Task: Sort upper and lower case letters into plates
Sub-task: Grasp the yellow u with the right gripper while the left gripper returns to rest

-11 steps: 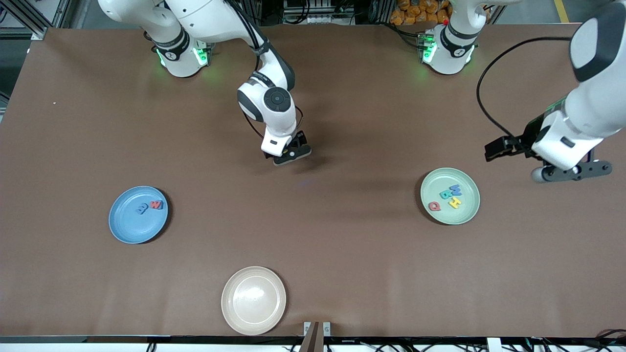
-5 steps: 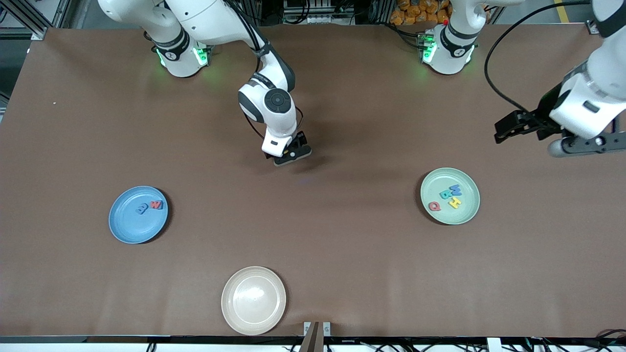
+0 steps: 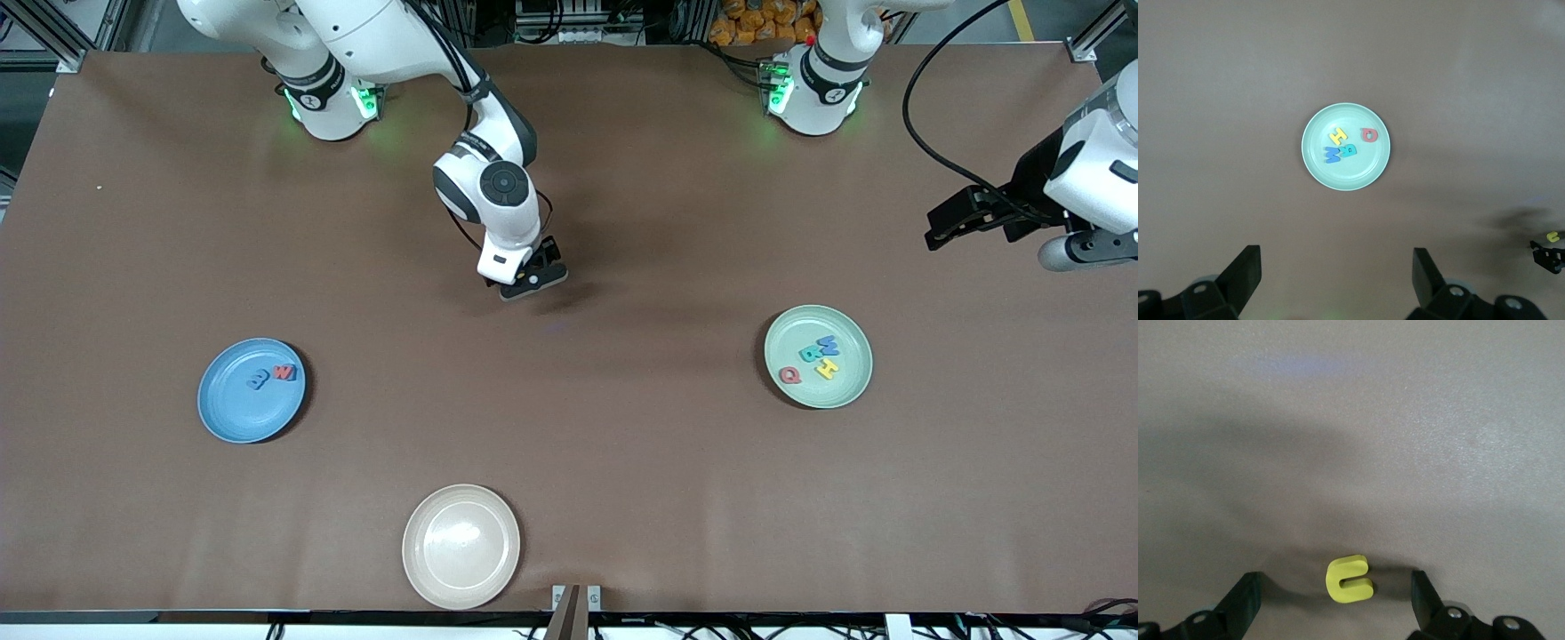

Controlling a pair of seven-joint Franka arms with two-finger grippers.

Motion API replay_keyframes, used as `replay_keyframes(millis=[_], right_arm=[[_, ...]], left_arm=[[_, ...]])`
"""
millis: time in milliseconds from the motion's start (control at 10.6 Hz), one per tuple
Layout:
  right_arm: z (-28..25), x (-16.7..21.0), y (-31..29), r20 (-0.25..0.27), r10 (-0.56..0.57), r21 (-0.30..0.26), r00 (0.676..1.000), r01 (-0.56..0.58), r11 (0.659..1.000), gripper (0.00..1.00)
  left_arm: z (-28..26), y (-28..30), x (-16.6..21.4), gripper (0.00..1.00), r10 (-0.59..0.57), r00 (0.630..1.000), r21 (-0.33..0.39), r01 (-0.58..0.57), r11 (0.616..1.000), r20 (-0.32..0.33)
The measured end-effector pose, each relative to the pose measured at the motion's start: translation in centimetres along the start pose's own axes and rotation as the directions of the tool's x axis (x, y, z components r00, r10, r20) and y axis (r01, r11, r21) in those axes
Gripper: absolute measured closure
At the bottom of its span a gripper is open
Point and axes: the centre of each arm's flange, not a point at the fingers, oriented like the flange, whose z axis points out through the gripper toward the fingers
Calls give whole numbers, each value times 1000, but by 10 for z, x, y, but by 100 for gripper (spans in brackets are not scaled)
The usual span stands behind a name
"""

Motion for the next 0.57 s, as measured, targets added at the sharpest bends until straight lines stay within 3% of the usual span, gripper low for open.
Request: replay_keyframes(millis=[471,566], right_arm=[[-12,5,4,-14,10,17,1000,-10,1000,74],[-12,6,4,-13,9,18,1000,-8,1000,72]], left_arm=[[-5,10,-5,0,23,1000,25,-22,999,-14],[-8,8,-7,0,21,1000,25,-21,999,-15]])
